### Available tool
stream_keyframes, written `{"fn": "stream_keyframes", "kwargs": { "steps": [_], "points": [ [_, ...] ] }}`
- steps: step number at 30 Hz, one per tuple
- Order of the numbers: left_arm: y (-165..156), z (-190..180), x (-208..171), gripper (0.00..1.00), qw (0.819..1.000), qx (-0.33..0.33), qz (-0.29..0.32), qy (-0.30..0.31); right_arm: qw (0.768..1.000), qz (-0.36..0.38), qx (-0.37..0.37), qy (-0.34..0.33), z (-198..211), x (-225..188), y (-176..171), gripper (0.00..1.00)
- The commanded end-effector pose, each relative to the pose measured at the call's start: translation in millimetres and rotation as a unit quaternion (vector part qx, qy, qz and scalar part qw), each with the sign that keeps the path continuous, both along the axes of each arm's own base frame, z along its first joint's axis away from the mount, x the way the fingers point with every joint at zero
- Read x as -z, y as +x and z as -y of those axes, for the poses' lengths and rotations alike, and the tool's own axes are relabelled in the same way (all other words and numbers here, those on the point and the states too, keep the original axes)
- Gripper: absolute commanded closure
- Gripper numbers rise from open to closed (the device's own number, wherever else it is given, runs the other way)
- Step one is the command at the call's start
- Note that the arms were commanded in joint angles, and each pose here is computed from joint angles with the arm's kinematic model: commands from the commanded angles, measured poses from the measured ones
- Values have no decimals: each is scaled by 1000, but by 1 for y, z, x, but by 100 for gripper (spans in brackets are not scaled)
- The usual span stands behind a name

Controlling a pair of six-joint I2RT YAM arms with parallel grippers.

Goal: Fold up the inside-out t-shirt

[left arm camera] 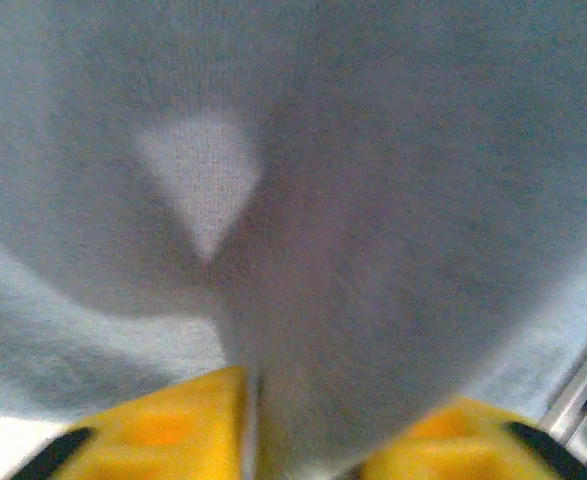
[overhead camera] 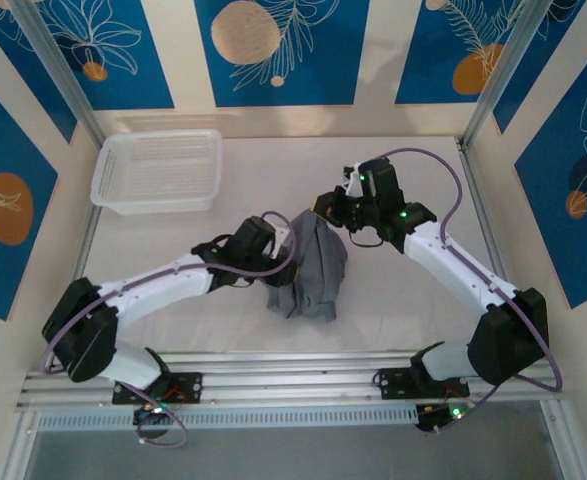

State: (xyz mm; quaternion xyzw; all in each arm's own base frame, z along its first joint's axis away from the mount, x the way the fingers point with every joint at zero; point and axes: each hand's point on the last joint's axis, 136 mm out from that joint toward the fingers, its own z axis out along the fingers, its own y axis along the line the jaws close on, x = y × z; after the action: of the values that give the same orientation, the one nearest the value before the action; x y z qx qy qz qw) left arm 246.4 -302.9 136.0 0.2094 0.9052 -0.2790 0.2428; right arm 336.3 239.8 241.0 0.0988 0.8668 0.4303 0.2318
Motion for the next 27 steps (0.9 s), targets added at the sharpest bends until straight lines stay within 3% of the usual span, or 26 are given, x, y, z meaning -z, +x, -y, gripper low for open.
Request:
{"fn": "stream_keyframes", "kwargs": {
  "steps": [1, 6, 10, 13, 15, 17, 22, 23, 27],
  "points": [
    [-1, -2, -15, 100, 999, -1, -7, -49, 999, -42, 14, -14, 11, 27, 10, 100],
    [-5, 13, -33, 100, 987, 17, -49, -149, 994, -98, 3, -41, 25, 76, 22, 97],
    [0, 15, -56, 100, 979, 21, -52, -197, 990, -115, -9, -75, 45, 99, 22, 60],
    [7, 2, -55, 100, 982, -3, -58, -179, 995, -43, 1, -93, 60, 77, 5, 54],
    [10, -7, -48, 100, 985, -19, -63, -157, 995, 25, -4, -93, 58, 62, -17, 36],
    [13, -14, -44, 100, 988, -26, -62, -142, 991, 68, -29, -109, 43, 57, -47, 29],
    [18, -18, -48, 100, 989, -29, -61, -132, 975, 72, -66, -198, 3, 82, -89, 17],
    [18, -17, -50, 100, 989, -27, -61, -134, 972, 72, -62, -213, -5, 87, -90, 7],
    [20, -20, -59, 100, 989, -34, -50, -134, 942, 41, 26, -331, 12, 106, -67, 6]
  ]
}}
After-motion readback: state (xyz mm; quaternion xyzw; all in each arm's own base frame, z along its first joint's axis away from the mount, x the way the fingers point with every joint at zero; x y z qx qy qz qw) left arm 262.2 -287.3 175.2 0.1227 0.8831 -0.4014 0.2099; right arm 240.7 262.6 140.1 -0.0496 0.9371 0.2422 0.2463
